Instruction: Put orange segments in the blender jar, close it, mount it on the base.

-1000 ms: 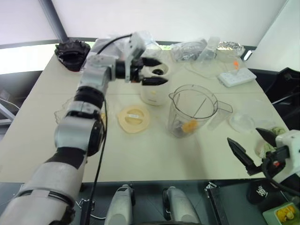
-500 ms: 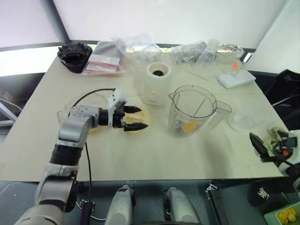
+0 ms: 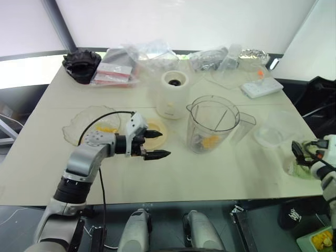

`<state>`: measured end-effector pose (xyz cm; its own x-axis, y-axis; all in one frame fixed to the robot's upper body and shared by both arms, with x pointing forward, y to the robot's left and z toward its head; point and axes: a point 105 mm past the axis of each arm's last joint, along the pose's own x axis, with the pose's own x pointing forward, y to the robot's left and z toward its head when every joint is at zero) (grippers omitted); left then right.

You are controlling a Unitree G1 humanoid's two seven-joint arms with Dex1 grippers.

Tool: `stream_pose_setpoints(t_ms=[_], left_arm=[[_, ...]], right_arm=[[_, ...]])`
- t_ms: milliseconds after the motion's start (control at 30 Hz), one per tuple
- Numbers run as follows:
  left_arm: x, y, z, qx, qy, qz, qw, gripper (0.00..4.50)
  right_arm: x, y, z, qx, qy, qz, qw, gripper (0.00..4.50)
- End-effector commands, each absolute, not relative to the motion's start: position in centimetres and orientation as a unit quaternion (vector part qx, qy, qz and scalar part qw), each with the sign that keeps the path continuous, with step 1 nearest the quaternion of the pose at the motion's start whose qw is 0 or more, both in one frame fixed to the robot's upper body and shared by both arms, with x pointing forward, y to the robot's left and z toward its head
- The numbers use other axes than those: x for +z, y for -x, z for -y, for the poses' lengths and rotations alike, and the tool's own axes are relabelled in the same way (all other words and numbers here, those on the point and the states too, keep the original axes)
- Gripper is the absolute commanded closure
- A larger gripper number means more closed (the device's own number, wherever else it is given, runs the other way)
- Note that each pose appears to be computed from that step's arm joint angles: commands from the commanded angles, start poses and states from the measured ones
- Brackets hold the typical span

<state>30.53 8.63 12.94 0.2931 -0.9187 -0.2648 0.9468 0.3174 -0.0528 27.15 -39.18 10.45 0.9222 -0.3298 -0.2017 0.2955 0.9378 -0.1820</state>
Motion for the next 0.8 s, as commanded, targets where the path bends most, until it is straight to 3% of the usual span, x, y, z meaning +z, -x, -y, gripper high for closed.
stream_pose_setpoints(t_ms=[33,333,800], left_arm=[[14.1,-30.4,-8.2,-0.584,-0.064,-0.1,0.803,0.02],[13.8,-30.8,-8.3,-0.569,-0.068,-0.099,0.813,0.02],[13.6,-30.7,-8.7,-0.551,-0.073,-0.096,0.826,0.02]], right_arm=[[11.0,-27.6,40.4,-0.182,0.102,-0.109,0.972,0.0],[11.1,-29.0,42.0,-0.218,0.097,-0.099,0.966,0.0],[11.3,-30.7,41.6,-0.204,0.104,-0.091,0.969,0.0]])
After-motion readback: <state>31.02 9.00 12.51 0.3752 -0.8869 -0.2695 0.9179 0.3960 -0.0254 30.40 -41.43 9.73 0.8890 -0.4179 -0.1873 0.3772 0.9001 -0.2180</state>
